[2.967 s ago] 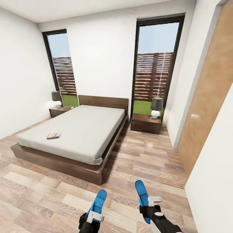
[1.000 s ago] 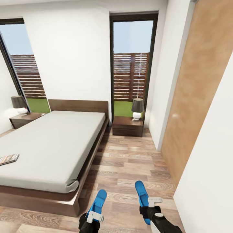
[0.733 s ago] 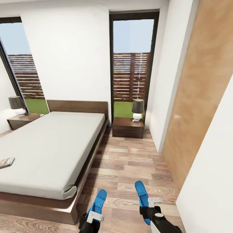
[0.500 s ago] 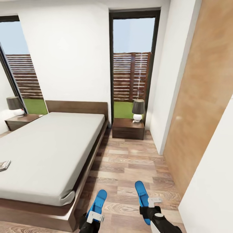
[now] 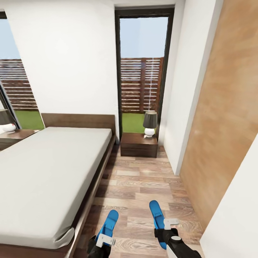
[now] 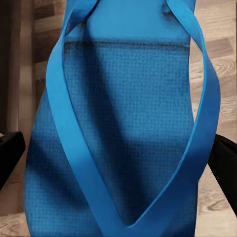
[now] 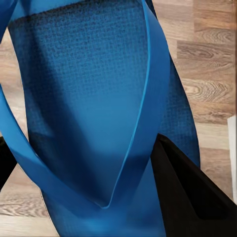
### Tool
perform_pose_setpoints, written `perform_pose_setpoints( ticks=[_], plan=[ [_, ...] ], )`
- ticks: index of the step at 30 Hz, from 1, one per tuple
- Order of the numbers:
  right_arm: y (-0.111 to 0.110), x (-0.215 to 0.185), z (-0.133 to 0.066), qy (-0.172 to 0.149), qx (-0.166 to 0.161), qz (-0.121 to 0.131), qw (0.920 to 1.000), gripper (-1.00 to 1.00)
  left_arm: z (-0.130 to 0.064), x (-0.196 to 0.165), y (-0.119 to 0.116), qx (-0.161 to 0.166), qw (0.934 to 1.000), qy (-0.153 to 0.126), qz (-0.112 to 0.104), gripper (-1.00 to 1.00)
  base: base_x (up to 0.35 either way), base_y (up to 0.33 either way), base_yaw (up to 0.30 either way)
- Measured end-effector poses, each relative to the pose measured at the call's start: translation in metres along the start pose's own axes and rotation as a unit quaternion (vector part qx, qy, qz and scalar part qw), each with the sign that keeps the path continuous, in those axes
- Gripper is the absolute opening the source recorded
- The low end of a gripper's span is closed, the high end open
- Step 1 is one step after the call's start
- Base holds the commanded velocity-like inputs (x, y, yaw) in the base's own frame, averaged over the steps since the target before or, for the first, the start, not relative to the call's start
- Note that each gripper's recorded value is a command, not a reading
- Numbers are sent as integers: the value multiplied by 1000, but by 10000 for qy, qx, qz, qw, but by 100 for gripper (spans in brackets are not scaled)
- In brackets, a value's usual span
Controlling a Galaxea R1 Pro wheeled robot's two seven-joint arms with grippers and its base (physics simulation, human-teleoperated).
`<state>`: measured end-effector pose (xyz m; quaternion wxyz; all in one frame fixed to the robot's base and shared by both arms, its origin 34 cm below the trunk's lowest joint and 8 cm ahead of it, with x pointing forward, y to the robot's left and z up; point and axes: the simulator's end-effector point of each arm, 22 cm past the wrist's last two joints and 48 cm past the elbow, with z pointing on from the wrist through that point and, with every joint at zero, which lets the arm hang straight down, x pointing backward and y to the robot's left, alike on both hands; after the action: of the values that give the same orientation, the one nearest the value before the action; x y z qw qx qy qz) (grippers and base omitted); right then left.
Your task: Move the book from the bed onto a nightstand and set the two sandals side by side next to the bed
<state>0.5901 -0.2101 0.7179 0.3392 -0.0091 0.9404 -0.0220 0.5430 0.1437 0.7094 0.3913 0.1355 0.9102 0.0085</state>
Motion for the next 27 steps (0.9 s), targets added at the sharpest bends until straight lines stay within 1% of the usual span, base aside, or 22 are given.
perform_pose_setpoints(
  ticks=[4,13,27],
  plan=[
    [0,0,0,-1,-2,1,10000,-100,0,0,0,0,10000,0,0,-100,322,0,-80],
    [0,0,0,0,-2,1,10000,-100,0,0,0,4,10000,-2,6,-100,322,-6,-13],
    [0,1,0,8,-1,0,10000,-100,0,0,0,6,10000,-3,13,-100,304,-154,0]
  ],
)
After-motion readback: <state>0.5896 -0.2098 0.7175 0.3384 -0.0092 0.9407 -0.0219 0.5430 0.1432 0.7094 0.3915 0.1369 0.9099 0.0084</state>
